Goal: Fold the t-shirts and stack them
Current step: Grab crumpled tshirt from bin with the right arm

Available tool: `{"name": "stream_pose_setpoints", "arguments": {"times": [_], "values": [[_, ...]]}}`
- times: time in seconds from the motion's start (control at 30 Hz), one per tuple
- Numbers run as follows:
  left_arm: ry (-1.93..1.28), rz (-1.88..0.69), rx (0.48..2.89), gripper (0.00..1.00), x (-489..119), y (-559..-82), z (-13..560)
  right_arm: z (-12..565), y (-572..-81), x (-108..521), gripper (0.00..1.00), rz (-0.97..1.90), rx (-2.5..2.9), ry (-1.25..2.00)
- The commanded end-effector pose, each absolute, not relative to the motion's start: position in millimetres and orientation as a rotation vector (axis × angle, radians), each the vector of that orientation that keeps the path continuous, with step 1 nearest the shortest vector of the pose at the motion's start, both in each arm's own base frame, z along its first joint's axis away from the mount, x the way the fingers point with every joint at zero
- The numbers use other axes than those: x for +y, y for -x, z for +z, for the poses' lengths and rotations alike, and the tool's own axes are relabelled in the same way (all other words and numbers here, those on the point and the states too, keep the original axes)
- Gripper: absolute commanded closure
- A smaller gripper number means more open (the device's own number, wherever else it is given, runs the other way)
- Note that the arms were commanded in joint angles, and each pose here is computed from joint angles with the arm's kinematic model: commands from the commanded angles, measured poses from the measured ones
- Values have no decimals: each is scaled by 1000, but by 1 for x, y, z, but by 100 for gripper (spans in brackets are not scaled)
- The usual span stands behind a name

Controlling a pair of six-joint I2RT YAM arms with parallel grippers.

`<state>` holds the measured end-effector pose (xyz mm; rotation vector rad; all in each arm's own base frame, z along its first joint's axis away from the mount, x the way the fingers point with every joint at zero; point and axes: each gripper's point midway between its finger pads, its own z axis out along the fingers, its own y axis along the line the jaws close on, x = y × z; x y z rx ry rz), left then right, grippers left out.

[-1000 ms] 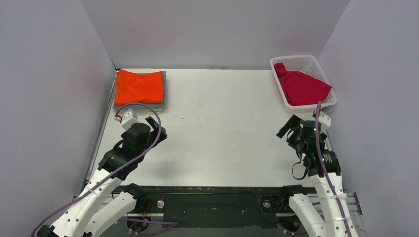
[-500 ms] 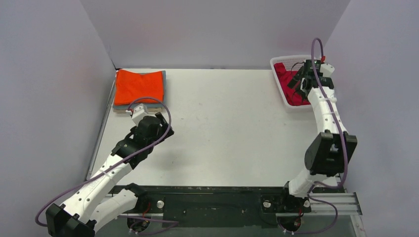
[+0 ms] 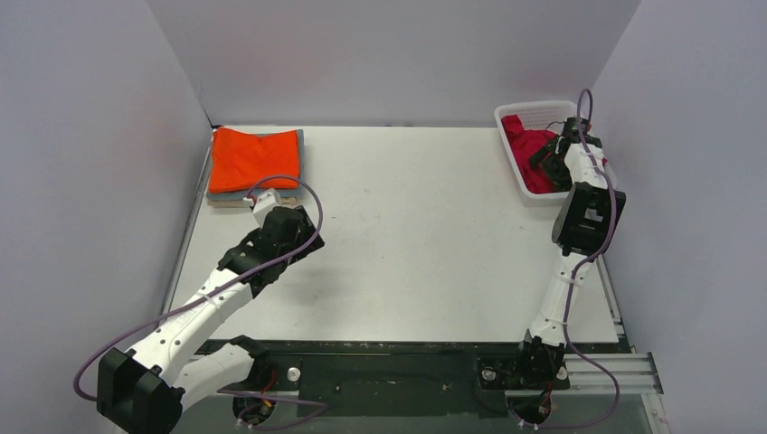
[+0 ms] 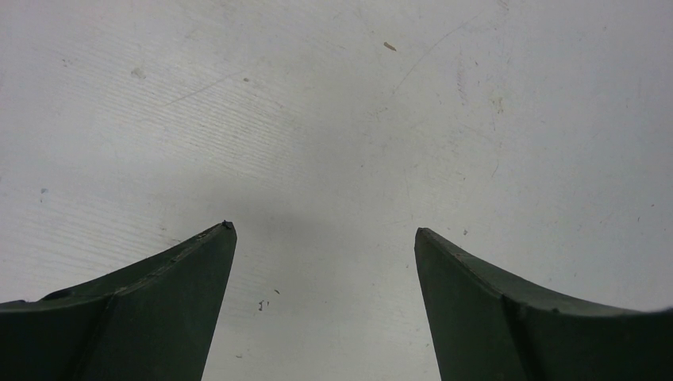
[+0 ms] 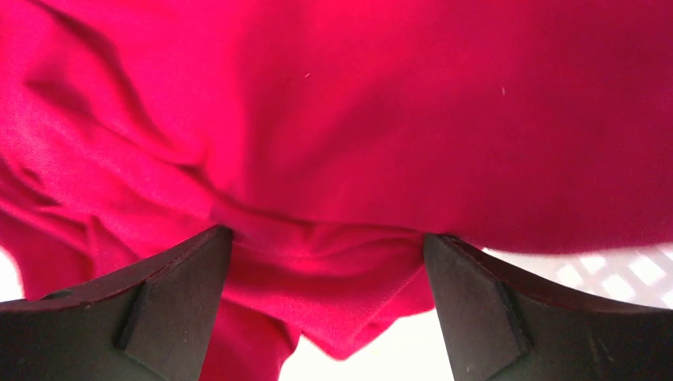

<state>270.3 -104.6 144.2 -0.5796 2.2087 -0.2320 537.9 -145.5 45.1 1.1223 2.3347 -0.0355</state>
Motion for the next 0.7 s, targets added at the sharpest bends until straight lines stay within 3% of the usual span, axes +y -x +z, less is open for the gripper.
{"name": "stream_pose_setpoints", "arguments": {"times": [0.0,0.13,0.37,0.43,0.47,0.53,0.6,0.67], "values": [[575,-297,2143,7,-112,-287,167,45,-555,-125,14,146,2326,-1162],[590,-311,2156,7,-112,-289,163,16,-556,-113,17,218,2354,-1240],[616,-289,2174,7,-106,-287,159,1,-560,-108,40,224,2346,-1271],[622,-281,2173,6,-103,-286,159,6,-560,-112,59,191,2328,-1276],[624,-279,2173,7,-102,-286,159,9,-562,-114,76,184,2315,-1271],[629,-275,2168,7,-100,-285,160,18,-566,-117,91,180,2288,-1252],[633,-270,2162,7,-97,-284,163,33,-573,-118,100,196,2262,-1225],[633,-267,2157,7,-95,-283,165,55,-580,-116,100,223,2233,-1171]]}}
